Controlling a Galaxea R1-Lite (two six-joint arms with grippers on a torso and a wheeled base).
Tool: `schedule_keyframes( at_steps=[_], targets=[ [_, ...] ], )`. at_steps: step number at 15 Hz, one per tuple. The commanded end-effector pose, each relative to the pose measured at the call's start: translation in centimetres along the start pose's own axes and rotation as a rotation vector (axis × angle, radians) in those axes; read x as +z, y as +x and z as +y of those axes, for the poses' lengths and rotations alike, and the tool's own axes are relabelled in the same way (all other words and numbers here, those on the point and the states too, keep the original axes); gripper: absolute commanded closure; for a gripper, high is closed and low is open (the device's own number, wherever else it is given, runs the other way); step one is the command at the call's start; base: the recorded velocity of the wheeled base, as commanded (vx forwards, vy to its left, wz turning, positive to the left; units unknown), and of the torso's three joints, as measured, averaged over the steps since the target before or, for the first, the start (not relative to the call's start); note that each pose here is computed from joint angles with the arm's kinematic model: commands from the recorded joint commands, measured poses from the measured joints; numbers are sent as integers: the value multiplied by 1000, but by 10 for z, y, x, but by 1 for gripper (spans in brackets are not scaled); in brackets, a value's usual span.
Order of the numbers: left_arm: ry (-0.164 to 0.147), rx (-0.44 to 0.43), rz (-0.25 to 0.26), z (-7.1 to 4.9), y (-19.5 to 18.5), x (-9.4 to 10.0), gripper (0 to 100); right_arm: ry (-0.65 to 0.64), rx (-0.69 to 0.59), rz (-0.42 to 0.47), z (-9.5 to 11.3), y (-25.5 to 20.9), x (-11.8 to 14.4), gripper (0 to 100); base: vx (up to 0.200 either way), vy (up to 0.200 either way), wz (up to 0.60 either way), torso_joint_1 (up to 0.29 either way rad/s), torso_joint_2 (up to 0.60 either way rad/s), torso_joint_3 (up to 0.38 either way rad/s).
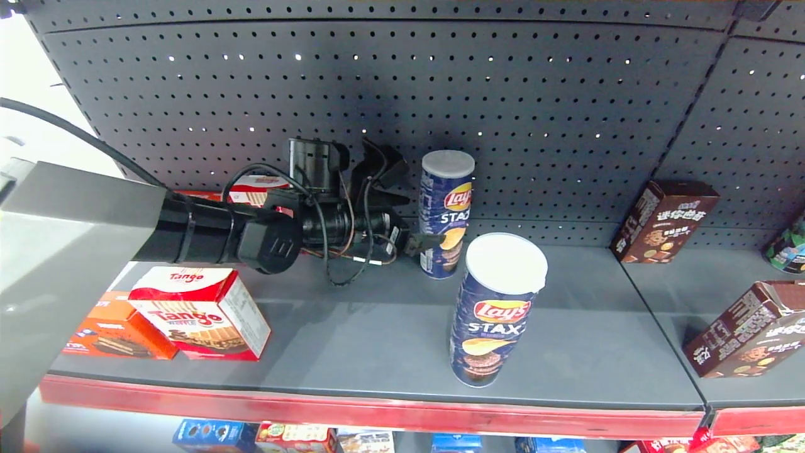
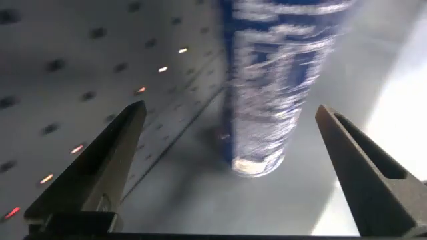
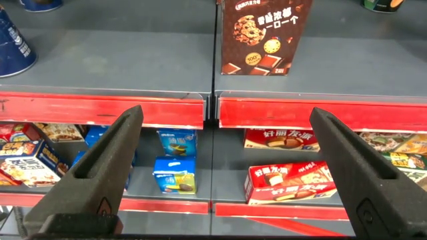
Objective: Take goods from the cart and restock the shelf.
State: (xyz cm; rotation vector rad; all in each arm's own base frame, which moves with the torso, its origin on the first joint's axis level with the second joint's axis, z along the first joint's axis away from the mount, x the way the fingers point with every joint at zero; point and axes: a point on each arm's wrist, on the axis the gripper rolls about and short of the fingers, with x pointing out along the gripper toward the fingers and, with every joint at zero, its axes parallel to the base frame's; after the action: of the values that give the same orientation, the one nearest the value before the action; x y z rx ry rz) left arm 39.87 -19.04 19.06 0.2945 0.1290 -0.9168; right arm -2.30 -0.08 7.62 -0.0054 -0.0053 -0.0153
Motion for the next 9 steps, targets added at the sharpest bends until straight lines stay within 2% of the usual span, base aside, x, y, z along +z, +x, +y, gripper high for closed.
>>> schedule_keyframes(
  at_steps=[1, 5, 9],
  targets=[
    [3, 26, 1, 0, -7, 4, 0, -1, 0, 1, 0, 0, 0, 0, 0, 0, 0, 0, 0, 0],
    [10, 71, 37, -2, -16, 0, 0, -1, 2, 1, 0, 0, 0, 0, 0, 0, 0, 0, 0, 0],
    [9, 171, 56, 1, -15, 2, 0, -1, 2, 1, 0, 0, 0, 0, 0, 0, 0, 0, 0, 0]
  ],
)
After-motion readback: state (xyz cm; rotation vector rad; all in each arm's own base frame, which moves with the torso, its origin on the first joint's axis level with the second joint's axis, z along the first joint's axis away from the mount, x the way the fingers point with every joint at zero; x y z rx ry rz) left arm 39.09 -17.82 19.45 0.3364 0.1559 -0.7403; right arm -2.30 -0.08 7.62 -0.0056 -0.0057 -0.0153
